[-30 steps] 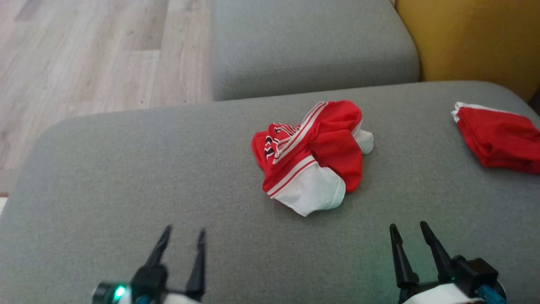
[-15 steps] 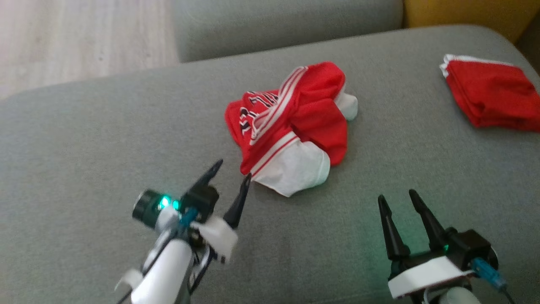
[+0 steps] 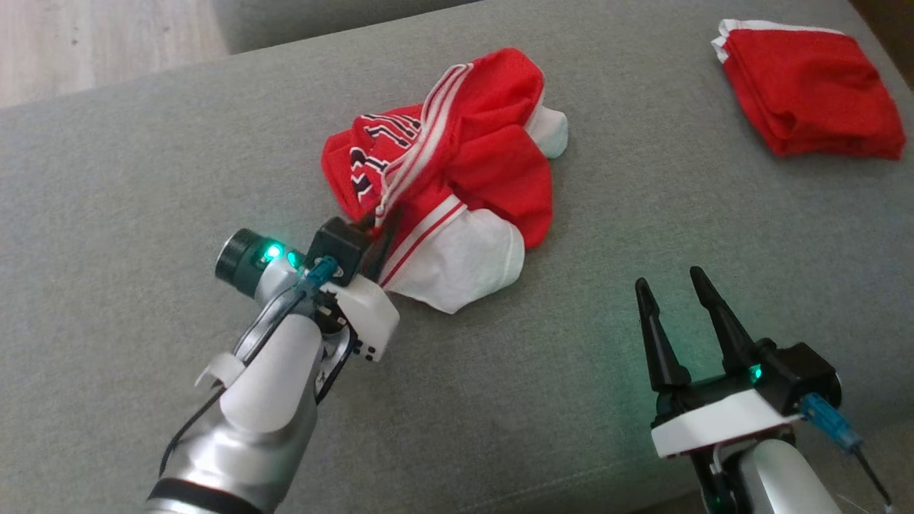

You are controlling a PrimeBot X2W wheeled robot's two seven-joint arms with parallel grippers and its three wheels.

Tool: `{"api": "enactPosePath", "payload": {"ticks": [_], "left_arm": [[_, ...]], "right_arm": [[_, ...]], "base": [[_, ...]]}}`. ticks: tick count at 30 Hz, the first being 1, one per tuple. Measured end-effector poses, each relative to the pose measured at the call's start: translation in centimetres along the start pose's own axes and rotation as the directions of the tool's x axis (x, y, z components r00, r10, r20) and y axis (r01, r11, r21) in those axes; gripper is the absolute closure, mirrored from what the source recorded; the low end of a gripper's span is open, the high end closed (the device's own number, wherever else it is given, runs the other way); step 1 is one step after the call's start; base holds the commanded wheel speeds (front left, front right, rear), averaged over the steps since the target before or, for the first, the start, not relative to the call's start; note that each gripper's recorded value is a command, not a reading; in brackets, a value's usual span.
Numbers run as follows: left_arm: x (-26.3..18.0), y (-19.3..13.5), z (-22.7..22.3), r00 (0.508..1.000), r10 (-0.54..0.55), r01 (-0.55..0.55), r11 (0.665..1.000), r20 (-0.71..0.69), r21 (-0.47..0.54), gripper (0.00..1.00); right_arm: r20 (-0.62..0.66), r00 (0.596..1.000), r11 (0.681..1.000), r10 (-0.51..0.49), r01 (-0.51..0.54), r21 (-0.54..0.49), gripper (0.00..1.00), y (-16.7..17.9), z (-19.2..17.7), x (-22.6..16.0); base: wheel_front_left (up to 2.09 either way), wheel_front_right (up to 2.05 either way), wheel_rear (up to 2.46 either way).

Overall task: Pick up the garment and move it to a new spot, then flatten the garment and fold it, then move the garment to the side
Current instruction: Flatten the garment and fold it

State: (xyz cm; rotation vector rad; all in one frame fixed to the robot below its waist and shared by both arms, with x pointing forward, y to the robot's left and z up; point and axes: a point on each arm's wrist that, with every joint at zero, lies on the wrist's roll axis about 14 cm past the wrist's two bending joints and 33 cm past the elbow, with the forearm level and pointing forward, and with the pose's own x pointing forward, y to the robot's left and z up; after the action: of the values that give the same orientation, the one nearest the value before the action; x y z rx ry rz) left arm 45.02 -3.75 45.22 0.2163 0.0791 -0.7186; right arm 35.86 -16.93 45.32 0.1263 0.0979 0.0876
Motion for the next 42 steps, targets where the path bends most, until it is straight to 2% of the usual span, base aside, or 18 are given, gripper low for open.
{"api": "enactPosePath", "payload": {"ticks": [7, 12, 14, 17, 21, 25, 28, 31, 33, 34, 36, 39, 42], "left_arm": [[0.6, -1.8, 2.6, 0.995, -0.074, 0.077, 0.996, 0.067, -0.044, 1.0], [1.9, -3.9, 9.2, 0.963, -0.141, 0.173, 0.977, 0.228, -0.125, 1.0], [2.6, -5.0, 13.2, 0.937, -0.176, 0.238, 0.954, 0.303, -0.181, 1.0], [3.5, -4.9, 20.2, 0.884, -0.19, 0.313, 0.919, 0.427, -0.239, 1.0], [3.0, -3.9, 29.8, 0.782, -0.16, 0.399, 0.871, 0.603, -0.286, 1.0], [1.0, -1.8, 37.7, 0.679, -0.06, 0.393, 0.872, 0.732, -0.293, 1.0], [0.2, 1.1, 39.8, 0.666, 0.06, 0.363, 0.845, 0.744, -0.393, 1.0], [1.3, 3.6, 36.4, 0.734, 0.158, 0.273, 0.822, 0.66, -0.5, 1.0], [2.2, 5.1, 30.8, 0.807, 0.218, 0.174, 0.8, 0.548, -0.574, 1.0], [2.4, 6.6, 23.2, 0.875, 0.284, 0.05, 0.753, 0.393, -0.657, 1.0], [1.0, 8.0, 15.0, 0.91, 0.353, -0.095, 0.689, 0.219, -0.718, 1.0], [-3.5, 10.3, 4.1, 0.891, 0.453, -0.312, 0.577, -0.021, -0.755, 1.0], [-8.4, 11.6, -2.6, 0.83, 0.53, -0.457, 0.471, -0.171, -0.755, 1.0]], "right_arm": [[0.026, 0.999, 1.0, -0.021, 0.021, 0.001, 0.0, -0.5, 0.8, -0.7], [0.056, 0.998, 0.999, -0.032, 0.031, 0.008, 0.0, -0.5, 1.7, -1.5], [0.067, 0.997, 0.999, -0.039, 0.038, 0.017, 0.0, -0.5, 2.0, -1.9], [0.085, 0.995, 0.998, -0.06, 0.058, 0.026, 0.0, -0.9, 2.5, -2.6], [0.11, 0.989, 0.995, -0.095, 0.092, 0.033, 0.0, -1.7, 3.1, -3.7], [0.139, 0.984, 0.993, -0.113, 0.109, 0.036, 0.0, -2.2, 3.9, -4.5], [0.146, 0.982, 0.993, -0.116, 0.111, 0.038, 0.0, -2.3, 4.0, -4.6], [0.136, 0.985, 0.994, -0.109, 0.104, 0.041, 0.0, -2.0, 3.6, -4.6], [0.132, 0.987, 0.995, -0.091, 0.086, 0.041, 0.0, -1.5, 3.5, -4.2], [0.128, 0.989, 0.997, -0.071, 0.066, 0.041, 0.0, -0.9, 3.4, -3.8], [0.129, 0.99, 0.998, -0.052, 0.048, 0.033, 0.0, -0.5, 3.5, -3.4], [0.128, 0.991, 0.999, -0.027, 0.023, 0.03, 0.0, 0.2, 3.5, -2.7], [0.124, 0.992, 1.0, -0.005, 0.001, 0.03, 0.0, 0.9, 3.4, -2.3]], "base": [[0.0, 0.0, 0.0], [0.0, 0.0, 0.0], [0.0, 0.0, 0.0], [0.0, 0.0, 0.0], [0.0, 0.0, 0.0], [0.0, 0.0, 0.0], [0.0, 0.0, 0.0], [0.0, 0.0, 0.0], [0.0, 0.0, 0.0], [0.0, 0.0, 0.0], [0.0, 0.0, 0.0], [0.0, 0.0, 0.0], [0.0, 0.0, 0.0]]}}
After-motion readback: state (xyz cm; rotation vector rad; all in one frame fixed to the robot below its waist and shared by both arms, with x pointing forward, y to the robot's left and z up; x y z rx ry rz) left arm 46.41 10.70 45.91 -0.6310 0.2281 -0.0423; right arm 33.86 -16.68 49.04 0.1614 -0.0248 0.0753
